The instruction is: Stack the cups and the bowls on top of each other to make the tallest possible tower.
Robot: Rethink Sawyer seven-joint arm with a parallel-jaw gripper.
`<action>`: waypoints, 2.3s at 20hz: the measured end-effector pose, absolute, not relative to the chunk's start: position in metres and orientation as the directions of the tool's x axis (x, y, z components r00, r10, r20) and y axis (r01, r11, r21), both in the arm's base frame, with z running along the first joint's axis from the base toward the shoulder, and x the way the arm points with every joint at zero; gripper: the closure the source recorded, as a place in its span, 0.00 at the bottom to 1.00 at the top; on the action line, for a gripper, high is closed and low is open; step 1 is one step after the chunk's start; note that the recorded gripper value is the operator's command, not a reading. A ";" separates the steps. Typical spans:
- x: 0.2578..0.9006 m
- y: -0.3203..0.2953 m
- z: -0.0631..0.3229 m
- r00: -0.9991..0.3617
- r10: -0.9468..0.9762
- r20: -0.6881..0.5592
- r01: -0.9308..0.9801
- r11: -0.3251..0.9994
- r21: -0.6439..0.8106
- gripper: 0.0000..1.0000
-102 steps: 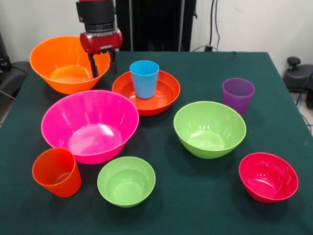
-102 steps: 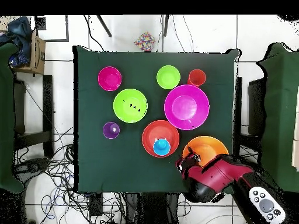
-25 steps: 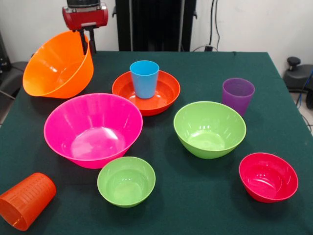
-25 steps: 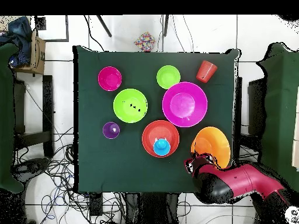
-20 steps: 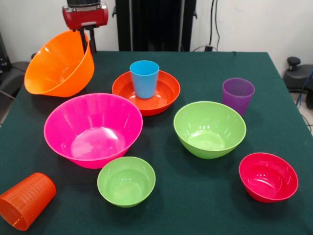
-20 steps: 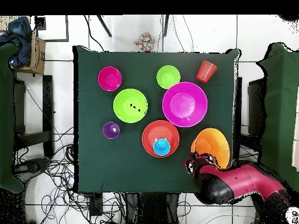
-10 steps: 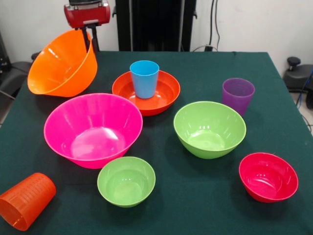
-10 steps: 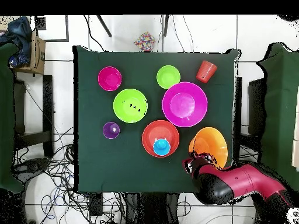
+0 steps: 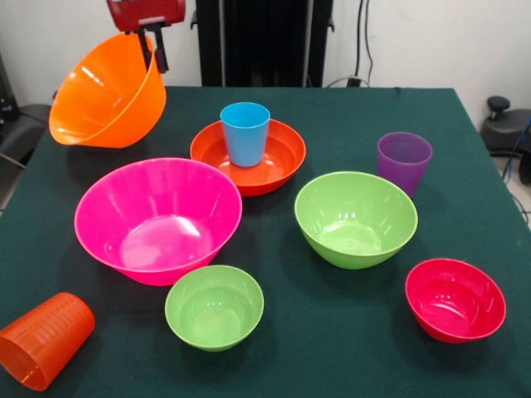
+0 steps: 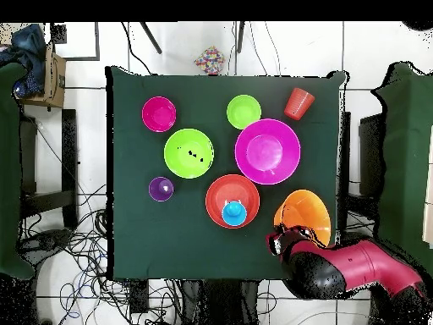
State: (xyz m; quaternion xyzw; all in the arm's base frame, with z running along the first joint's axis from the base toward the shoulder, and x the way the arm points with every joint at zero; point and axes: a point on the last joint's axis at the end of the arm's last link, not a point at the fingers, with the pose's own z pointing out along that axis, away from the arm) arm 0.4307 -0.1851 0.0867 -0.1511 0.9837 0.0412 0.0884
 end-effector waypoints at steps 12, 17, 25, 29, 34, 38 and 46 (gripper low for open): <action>0.447 -0.185 0.129 -0.949 -0.267 -0.166 -0.278 0.959 0.053 1.00; 0.455 -0.176 0.146 -0.949 -0.276 -0.151 -0.286 0.957 0.052 1.00; 0.466 -0.160 0.168 -0.931 -0.345 -0.120 -0.344 0.938 -0.031 1.00; 0.476 -0.141 0.177 -0.889 -0.447 -0.098 -0.433 0.891 -0.135 1.00; 0.487 -0.117 0.183 -0.804 -0.592 -0.052 -0.558 0.782 -0.278 1.00; 0.494 -0.103 0.187 -0.752 -0.659 -0.020 -0.612 0.710 -0.349 1.00; 0.507 -0.074 0.196 -0.754 -0.657 0.018 -0.604 0.682 -0.413 1.00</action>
